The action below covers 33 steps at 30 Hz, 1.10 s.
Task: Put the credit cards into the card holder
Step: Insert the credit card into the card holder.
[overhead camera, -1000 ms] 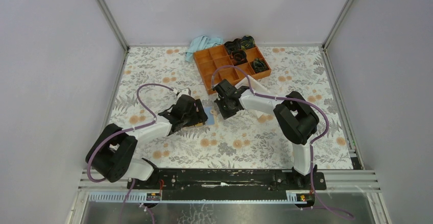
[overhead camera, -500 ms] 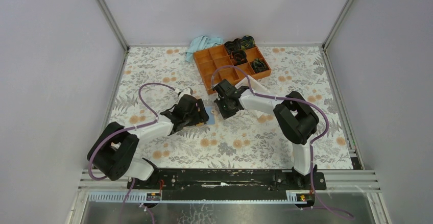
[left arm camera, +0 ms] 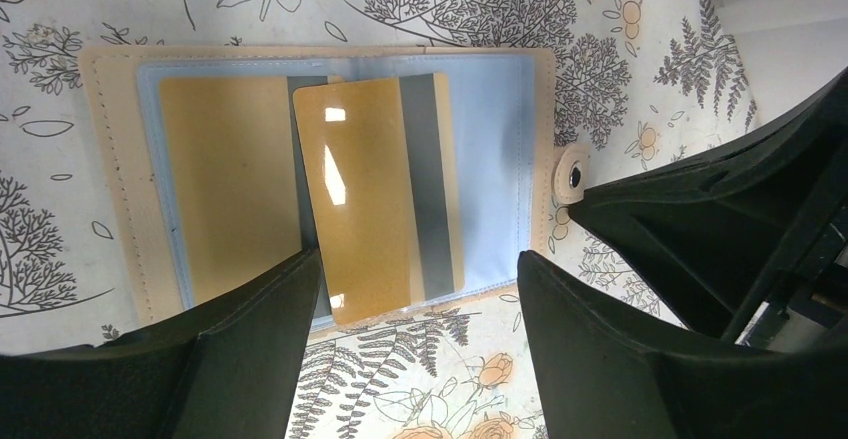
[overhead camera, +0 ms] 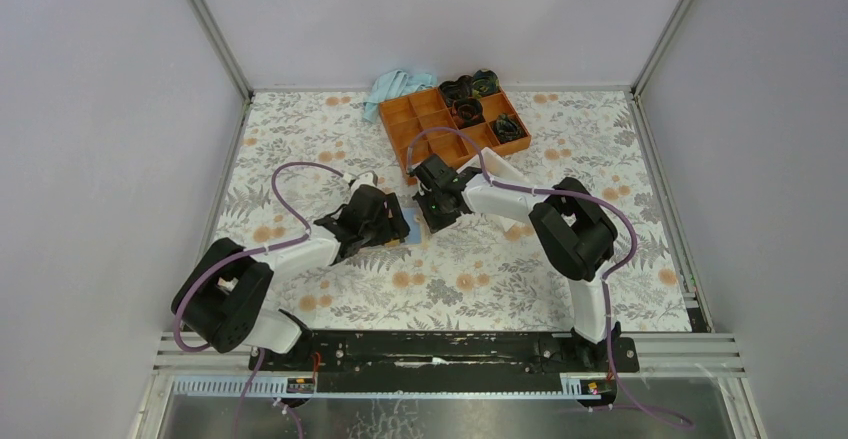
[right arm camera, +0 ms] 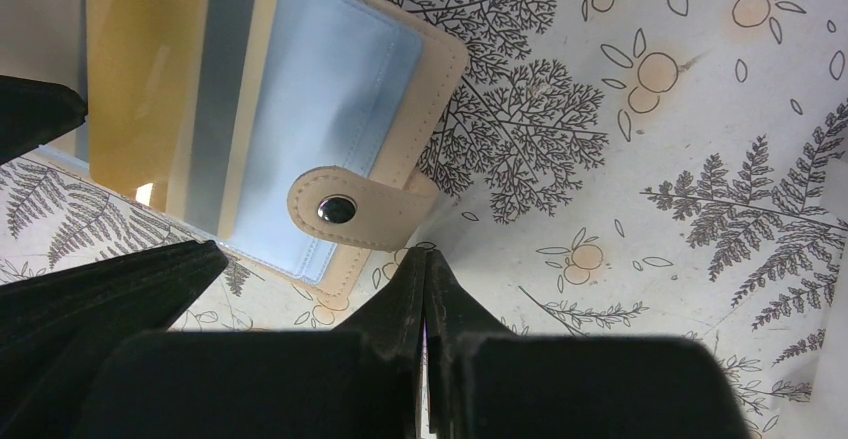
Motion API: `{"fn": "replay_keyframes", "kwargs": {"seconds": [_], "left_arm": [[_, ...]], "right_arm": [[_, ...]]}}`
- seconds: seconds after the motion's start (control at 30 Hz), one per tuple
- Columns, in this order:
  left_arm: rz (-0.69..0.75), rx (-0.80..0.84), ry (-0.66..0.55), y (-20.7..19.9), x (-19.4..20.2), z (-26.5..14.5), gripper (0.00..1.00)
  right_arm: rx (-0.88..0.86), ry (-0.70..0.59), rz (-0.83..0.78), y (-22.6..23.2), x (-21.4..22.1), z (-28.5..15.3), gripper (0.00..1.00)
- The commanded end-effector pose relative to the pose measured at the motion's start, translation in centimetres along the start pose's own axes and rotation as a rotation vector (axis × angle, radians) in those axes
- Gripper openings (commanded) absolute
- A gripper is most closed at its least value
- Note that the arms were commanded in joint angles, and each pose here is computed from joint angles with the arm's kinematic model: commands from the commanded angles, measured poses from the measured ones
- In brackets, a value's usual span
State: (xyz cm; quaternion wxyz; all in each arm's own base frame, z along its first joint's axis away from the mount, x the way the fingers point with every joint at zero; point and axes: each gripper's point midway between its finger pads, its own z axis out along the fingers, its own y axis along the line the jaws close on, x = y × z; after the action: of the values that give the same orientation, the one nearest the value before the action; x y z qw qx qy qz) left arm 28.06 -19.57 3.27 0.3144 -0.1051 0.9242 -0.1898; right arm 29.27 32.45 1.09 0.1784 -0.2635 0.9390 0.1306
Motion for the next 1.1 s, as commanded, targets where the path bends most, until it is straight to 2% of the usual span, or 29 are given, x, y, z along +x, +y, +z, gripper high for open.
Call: {"fn": "replay_keyframes", "kwargs": {"seconds": [0.0, 0.67, 1.07], "left_arm": [[0.017, 0.043, -0.029, -1.3, -0.9, 0.3, 0.8], [0.037, 0.092, -0.085, -1.8, -1.7, 0.2, 0.8], [0.04, -0.009, -0.165, 0.2, -3.1, -0.8, 0.8]], "right_arm": [[-0.024, 0.033, -0.016, 0.9, 0.7, 0.7, 0.0], [-0.017, 0.04, -0.018, 0.8, 0.8, 0.9, 0.0], [-0.023, 0.042, -0.02, 0.8, 0.9, 1.1, 0.0]]}}
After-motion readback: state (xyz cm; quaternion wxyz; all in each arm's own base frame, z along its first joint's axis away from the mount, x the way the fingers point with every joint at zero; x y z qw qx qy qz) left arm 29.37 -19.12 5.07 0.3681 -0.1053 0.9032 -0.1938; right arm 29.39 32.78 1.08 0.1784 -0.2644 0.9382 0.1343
